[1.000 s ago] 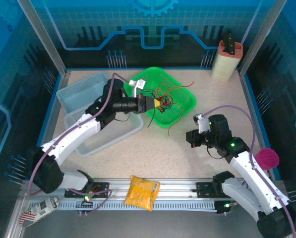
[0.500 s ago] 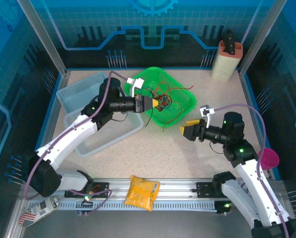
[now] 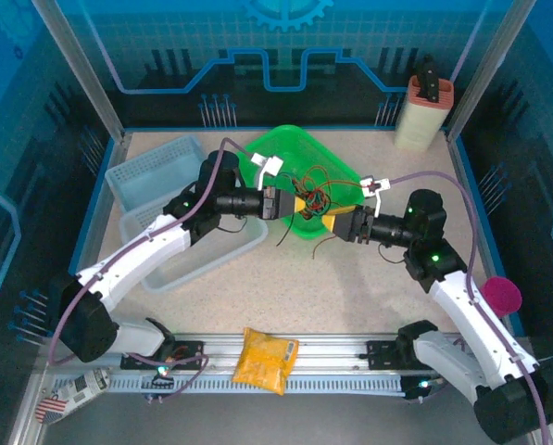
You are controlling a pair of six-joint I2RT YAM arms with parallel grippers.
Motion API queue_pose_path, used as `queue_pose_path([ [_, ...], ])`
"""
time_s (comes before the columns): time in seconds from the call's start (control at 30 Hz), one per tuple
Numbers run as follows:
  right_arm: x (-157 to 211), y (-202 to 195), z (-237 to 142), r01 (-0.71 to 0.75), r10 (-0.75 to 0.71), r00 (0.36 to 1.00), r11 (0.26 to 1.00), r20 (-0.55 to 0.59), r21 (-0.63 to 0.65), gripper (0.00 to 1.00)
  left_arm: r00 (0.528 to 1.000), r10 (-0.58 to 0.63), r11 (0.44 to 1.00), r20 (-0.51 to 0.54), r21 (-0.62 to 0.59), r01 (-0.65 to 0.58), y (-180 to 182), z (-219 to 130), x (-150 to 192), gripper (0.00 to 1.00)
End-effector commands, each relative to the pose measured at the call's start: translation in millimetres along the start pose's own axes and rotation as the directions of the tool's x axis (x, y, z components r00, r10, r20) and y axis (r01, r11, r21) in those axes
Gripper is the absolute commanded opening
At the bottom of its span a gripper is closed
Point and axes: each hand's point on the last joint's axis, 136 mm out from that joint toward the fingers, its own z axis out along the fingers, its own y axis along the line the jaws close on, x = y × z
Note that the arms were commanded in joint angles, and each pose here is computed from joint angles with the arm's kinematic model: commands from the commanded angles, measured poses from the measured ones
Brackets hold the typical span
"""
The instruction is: Untangle the cables
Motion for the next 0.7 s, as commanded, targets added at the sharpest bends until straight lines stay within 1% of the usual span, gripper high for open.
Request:
queue_pose_path([
  [0.0, -11.9, 22.7, -0.9, 0.061, -0.060, 0.998, 0.997, 0.020, -0.054, 0.30, 0.999, 0.035, 0.999, -0.017, 0.028, -0.034, -3.5, 2.6, 5.0, 0.00],
  [0.13, -1.5, 15.7, -3.5, 0.067, -0.067, 0.998, 0.998, -0.005, -0.012, 0.07, 1.000, 0.024, 1.000, 0.009, 0.017, -0.024, -4.4, 1.5, -0.7, 0.00],
  [0.2, 5.6, 9.9, -5.4, 0.075, -0.075, 0.997, 0.997, -0.024, 0.020, 0.00, 0.999, 0.009, 1.000, 0.032, -0.008, -0.008, -1.4, 0.7, -6.2, 0.00],
  [0.3, 19.4, -4.9, -9.8, 0.091, -0.086, 0.995, 0.991, -0.058, 0.095, 0.00, 0.997, -0.007, 0.999, 0.079, -0.034, 0.010, -0.4, -2.1, -18.0, 0.00],
  [0.37, 30.7, -18.3, -13.8, 0.110, -0.095, 0.991, 0.981, -0.094, 0.160, 0.00, 0.995, -0.010, 1.000, 0.104, -0.026, 0.012, -4.1, -5.1, -26.1, 0.00],
  [0.47, 51.7, -45.9, -21.5, 0.107, -0.065, 0.985, 0.955, -0.159, 0.278, 0.00, 0.990, 0.001, 1.000, 0.144, -0.012, 0.001, -10.9, -11.7, -38.1, 0.00],
  [0.53, 64.9, -67.1, -28.2, 0.085, -0.012, 0.981, 0.926, -0.194, 0.369, 0.00, 0.984, 0.013, 1.000, 0.176, -0.020, -0.010, -10.4, -19.1, -47.4, 0.00],
  [0.67, 83.3, -96.9, -38.4, 0.033, 0.101, 0.965, 0.868, -0.242, 0.496, 0.00, 0.976, -0.002, 1.000, 0.217, -0.029, 0.009, -4.3, -31.9, -61.3, 0.00],
])
